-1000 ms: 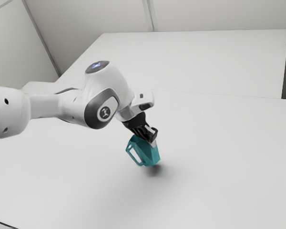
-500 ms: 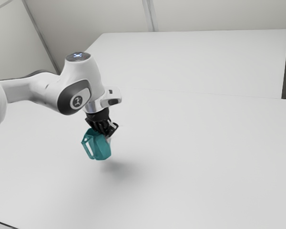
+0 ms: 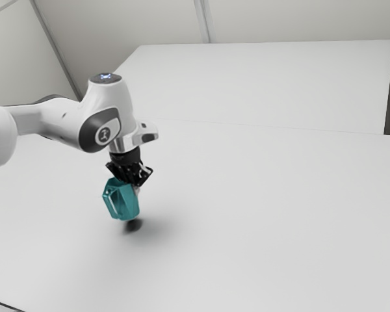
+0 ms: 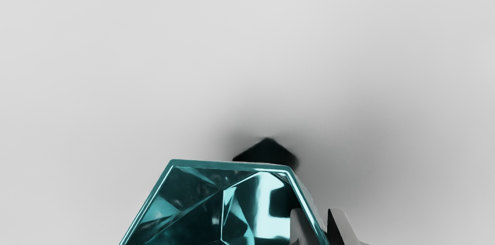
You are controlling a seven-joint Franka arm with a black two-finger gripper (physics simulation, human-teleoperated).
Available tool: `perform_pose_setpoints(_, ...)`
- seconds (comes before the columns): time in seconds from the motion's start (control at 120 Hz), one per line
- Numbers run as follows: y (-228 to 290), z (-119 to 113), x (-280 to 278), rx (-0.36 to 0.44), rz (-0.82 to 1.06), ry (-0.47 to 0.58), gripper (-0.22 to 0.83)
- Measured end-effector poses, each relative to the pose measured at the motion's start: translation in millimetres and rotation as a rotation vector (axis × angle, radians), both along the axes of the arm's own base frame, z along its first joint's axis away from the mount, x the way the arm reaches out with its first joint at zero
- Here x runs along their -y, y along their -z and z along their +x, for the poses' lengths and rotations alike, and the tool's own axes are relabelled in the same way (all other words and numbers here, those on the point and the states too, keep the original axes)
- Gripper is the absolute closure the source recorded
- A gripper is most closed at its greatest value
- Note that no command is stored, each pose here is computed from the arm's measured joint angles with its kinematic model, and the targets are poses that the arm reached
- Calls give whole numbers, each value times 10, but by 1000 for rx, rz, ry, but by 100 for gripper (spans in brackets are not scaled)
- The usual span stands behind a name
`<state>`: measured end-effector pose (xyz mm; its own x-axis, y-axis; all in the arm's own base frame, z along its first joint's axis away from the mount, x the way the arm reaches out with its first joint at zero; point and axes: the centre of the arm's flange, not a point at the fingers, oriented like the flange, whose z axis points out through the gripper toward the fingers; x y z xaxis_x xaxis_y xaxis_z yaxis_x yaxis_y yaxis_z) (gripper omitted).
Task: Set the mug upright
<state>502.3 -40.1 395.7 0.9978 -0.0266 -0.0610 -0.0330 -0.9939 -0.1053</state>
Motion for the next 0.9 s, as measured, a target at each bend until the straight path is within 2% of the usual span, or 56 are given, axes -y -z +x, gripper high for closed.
perform_pose_setpoints(0.217,114,197,64,101,-33,-25,74)
perform_pose_setpoints(0.342,70,213,103,149,-42,-31,75)
perform_pose_setpoints(0.55,208,-103,291,140,-43,-7,74)
perform_pose_setpoints(0.9,331,-76,285,154,-49,-29,74)
